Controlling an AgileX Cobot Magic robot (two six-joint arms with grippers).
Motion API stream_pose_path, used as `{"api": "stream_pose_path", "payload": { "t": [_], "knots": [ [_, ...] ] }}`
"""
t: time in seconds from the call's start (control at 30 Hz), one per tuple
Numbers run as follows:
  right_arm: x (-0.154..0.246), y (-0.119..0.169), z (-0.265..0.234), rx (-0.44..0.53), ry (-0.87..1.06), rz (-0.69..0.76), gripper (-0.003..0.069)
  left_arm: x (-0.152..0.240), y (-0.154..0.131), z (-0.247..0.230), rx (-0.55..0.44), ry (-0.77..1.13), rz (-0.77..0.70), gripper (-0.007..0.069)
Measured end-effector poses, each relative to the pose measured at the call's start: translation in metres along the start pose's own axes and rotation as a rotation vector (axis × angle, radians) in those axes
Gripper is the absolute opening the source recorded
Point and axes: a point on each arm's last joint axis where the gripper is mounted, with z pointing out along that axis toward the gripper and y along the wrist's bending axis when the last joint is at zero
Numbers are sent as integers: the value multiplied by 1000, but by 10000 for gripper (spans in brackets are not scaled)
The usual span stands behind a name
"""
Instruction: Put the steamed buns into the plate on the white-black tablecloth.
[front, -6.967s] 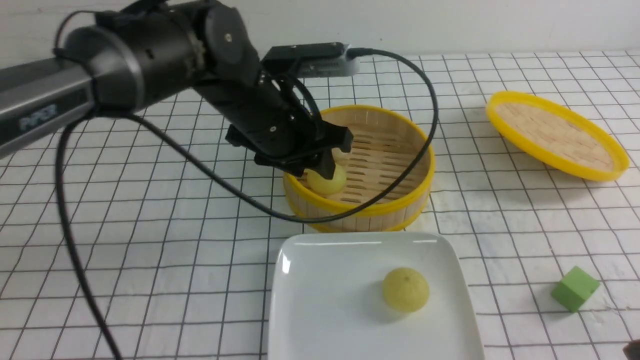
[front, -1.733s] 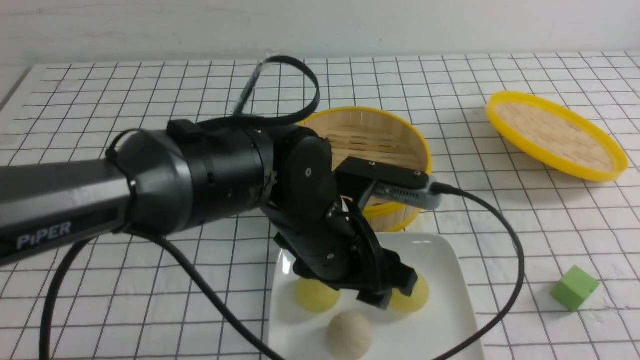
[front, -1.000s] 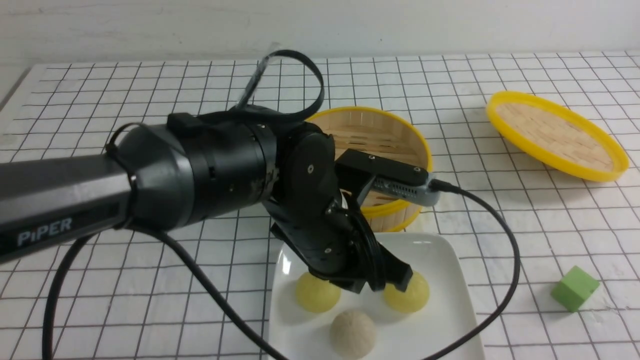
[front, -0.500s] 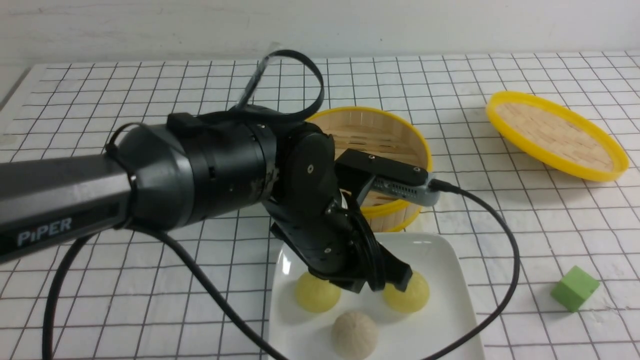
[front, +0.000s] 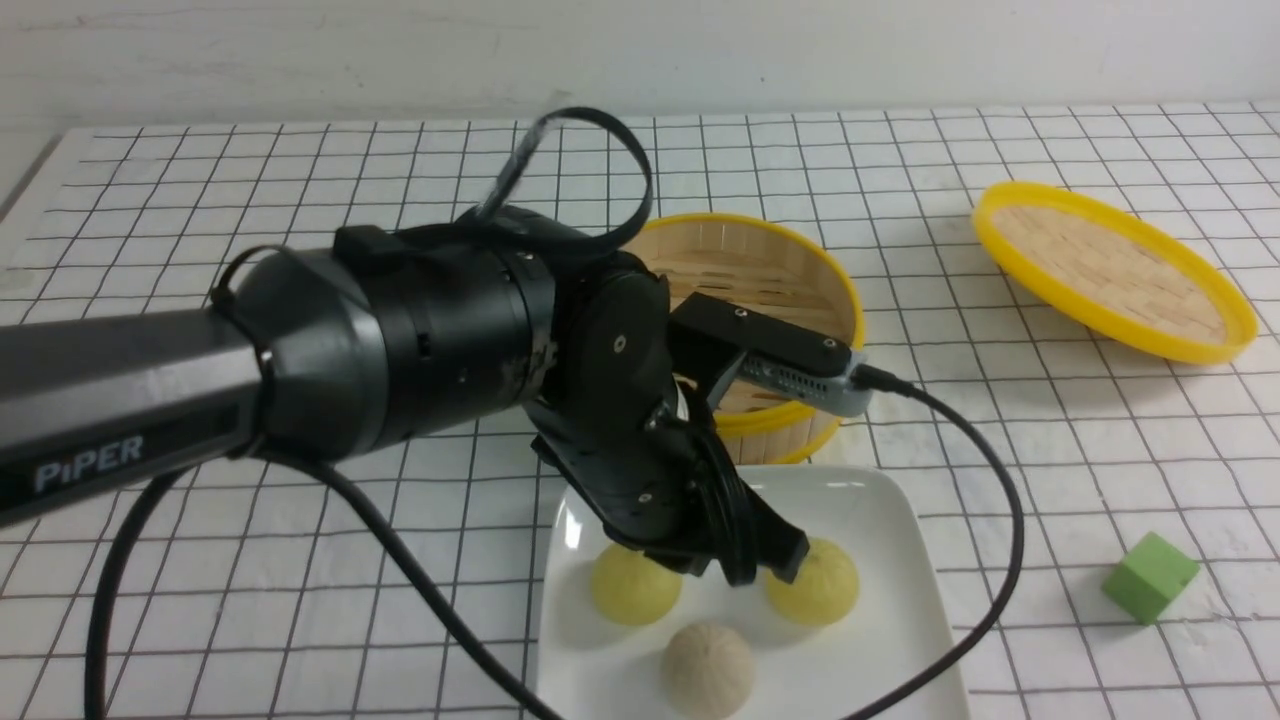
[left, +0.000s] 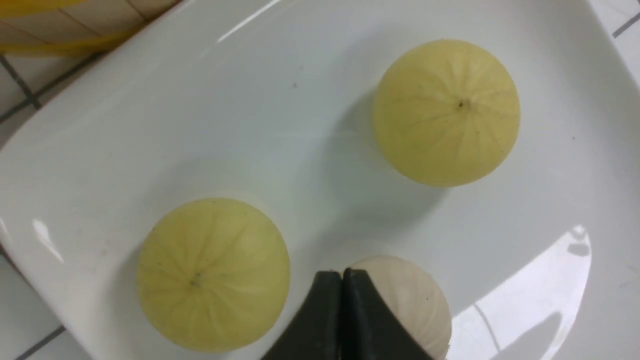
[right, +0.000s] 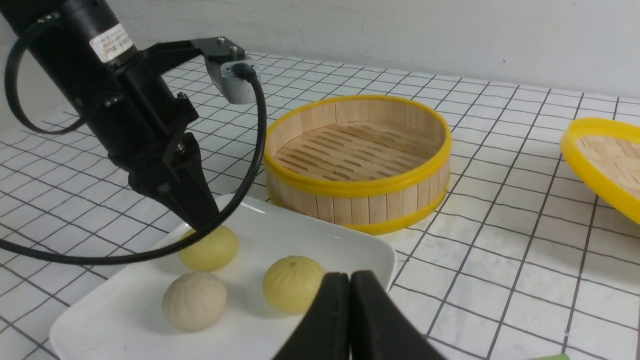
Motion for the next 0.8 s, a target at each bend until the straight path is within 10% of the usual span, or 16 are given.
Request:
{"api": "stream_pose_path", "payload": {
  "t": [0.5, 0.8],
  "knots": [
    [80, -33, 20, 413, 184, 5, 36, 9, -2, -119, -12, -186, -10, 19],
    [79, -36, 20, 457, 157, 2, 43, 73, 13, -218, -104, -291, -49, 20]
  ]
}}
